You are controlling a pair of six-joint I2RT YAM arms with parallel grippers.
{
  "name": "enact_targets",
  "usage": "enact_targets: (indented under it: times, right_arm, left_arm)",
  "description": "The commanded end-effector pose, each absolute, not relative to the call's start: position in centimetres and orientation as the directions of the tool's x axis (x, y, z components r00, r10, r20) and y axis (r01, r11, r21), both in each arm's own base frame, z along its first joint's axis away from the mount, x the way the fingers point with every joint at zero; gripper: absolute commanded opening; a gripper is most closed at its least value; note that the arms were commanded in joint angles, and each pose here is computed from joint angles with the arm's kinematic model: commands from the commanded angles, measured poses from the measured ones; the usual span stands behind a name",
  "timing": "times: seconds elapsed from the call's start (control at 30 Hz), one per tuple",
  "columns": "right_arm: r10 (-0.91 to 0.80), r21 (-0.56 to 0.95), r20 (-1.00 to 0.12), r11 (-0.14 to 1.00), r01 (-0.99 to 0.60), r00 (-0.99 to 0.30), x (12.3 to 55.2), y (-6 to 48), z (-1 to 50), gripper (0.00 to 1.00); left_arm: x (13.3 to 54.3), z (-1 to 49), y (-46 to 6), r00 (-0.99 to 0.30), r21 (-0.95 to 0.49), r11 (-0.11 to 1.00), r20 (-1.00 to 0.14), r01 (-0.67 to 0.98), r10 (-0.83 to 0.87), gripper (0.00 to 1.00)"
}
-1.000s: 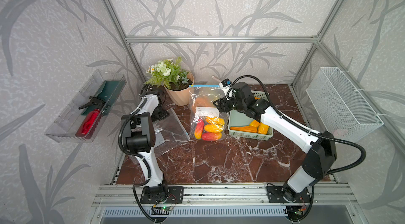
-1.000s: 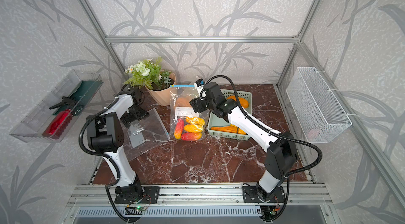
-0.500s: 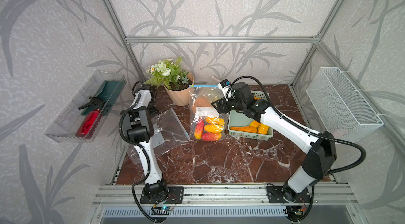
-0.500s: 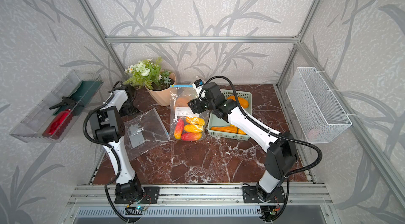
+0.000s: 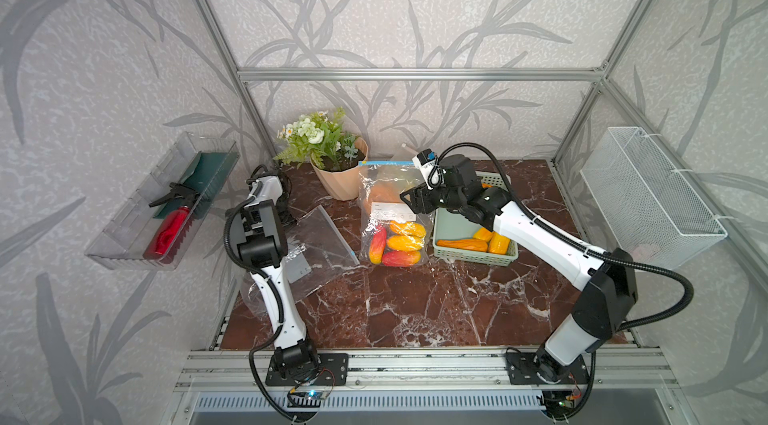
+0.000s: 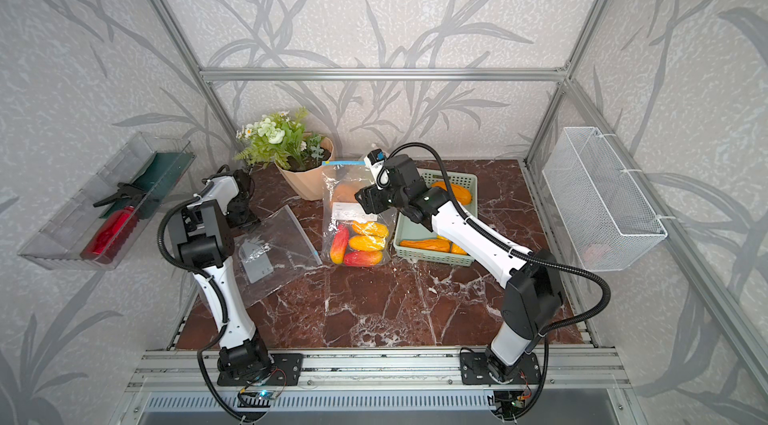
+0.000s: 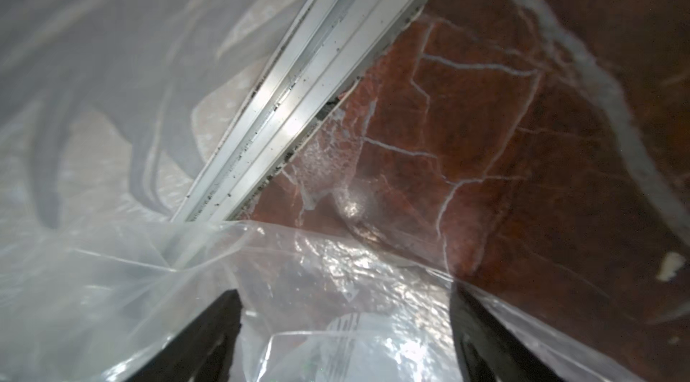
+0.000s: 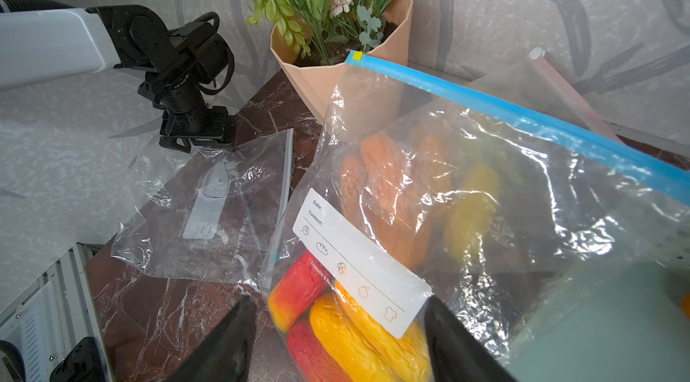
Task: Place the mango in a zip-top bag and seal the zipper
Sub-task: Pick up the zipper food storage bag at the center of the board.
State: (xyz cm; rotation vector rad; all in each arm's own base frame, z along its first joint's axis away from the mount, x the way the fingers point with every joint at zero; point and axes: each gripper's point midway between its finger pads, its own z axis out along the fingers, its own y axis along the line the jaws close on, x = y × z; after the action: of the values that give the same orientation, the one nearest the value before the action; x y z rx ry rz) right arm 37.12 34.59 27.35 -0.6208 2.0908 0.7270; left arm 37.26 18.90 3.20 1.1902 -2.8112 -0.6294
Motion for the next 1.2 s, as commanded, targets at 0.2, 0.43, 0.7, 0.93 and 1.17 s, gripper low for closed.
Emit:
enact_targets:
  times: [0.2,0.43,0.7,0.93,1.17]
  right_arm:
    - [-0.235,0.279,-0.807,0.656,-0.701,-0.541,35.1,37.2,26.4,0.71]
    - [-0.379,0.337,-0.756,0.473,-0.814,-0.533,31.2,43.9,22.6,0.70]
    - [-0.392,0.411,-0.727,0.410,-0.814,-0.564,29.7,47.8,20.7,0.67]
    - [-0.345,0.369,-0.763,0.462,-0.807,-0.547,31.1,45.7,23.3,0.67]
    - [-0.202,0.294,-0.843,0.602,-0.742,-0.498,35.1,40.3,28.1,0.67]
  left_arm:
    - [35.5,1.3,13.8,-0.662,0.161,0.650,-0.031,-0.743,-0.749,0.35]
    - [34.5,1.3,11.0,-0.624,0.019,0.624,-0.016,-0.781,-0.781,0.00]
    - [36.2,10.4,12.7,-0.572,-0.091,0.613,-0.274,-0.785,-0.773,0.00]
    - [36.4,20.0,14.1,-0.419,-0.180,0.543,-0.458,-0.820,-0.784,0.00]
    - [40.4,27.7,5.5,-0.350,-0.488,0.543,-0.434,-0.684,-0.830,0.00]
